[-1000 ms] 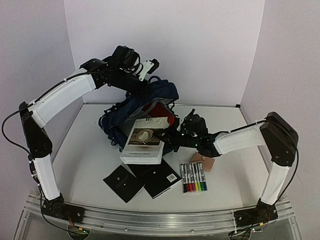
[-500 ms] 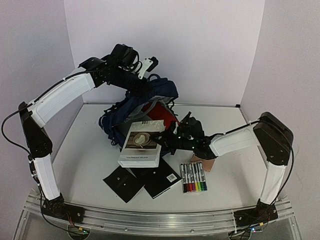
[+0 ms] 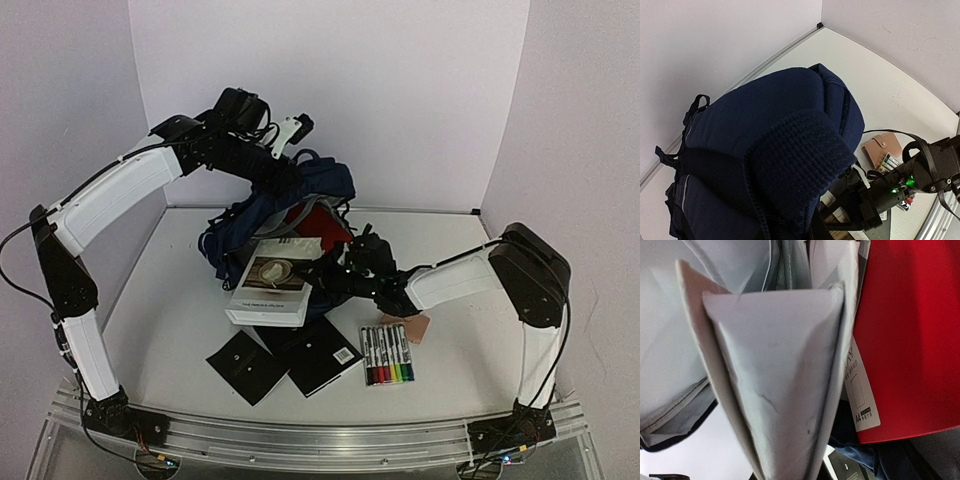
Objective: Pack the student bag
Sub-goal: Place the book in the student bag.
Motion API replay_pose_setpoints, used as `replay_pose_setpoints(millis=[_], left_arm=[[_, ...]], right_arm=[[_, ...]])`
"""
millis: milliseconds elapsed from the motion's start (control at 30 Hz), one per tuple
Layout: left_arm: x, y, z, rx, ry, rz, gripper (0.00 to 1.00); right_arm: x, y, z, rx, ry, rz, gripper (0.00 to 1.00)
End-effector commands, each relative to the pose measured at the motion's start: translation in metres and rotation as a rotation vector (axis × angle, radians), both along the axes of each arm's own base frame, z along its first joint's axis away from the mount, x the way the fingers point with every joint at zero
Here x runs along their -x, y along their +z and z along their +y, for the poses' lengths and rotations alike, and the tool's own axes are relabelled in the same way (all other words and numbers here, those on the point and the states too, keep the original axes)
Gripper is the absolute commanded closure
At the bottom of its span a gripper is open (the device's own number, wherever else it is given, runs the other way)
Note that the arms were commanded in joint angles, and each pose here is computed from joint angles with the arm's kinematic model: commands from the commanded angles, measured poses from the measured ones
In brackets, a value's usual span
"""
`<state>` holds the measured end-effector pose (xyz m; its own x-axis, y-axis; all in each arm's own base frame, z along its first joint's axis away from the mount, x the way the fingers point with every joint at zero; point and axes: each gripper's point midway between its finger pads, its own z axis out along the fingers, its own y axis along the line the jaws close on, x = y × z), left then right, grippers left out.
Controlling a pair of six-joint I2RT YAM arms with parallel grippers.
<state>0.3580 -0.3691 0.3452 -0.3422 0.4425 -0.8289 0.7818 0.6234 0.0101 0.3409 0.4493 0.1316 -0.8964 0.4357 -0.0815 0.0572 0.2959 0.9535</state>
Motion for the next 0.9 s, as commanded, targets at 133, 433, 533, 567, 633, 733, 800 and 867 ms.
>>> replay_pose_setpoints(millis=[133,433,533,567,633,733,800,867], left_arm=[[0.048,0.149,0.008,0.346,-0.120,-0.263,1.00],[0.061,0.149,0.009,0.351,-0.165,-0.240,1.00],[0.063,0.150,0.011,0.351,-0.162,-0.242,1.00],[0.063,0.151,0.012,0.350,-0.158,-0.244,1.00],[0.060,0.152,0.016,0.348,-0.132,-0.251,1.00],[0.057,0.153,0.018,0.347,-0.112,-0.259,1.00],[0.057,0.155,0.019,0.350,-0.107,-0.260,1.00],[0.059,0.155,0.018,0.355,-0.118,-0.258,1.00]], right_arm=[[-0.031,-0.047,-0.014,0.064,-0.212,0.147,1.00],[-0.075,-0.040,-0.017,0.032,-0.347,0.109,1.00],[-0.085,-0.039,-0.022,0.021,-0.392,0.111,1.00],[-0.088,-0.039,-0.025,0.018,-0.409,0.113,1.00],[-0.093,-0.037,-0.030,0.013,-0.443,0.111,1.00],[-0.101,-0.036,-0.036,0.013,-0.492,0.102,1.00],[-0.105,-0.036,-0.038,0.015,-0.516,0.096,1.00],[-0.111,-0.037,-0.040,0.030,-0.541,0.081,1.00]])
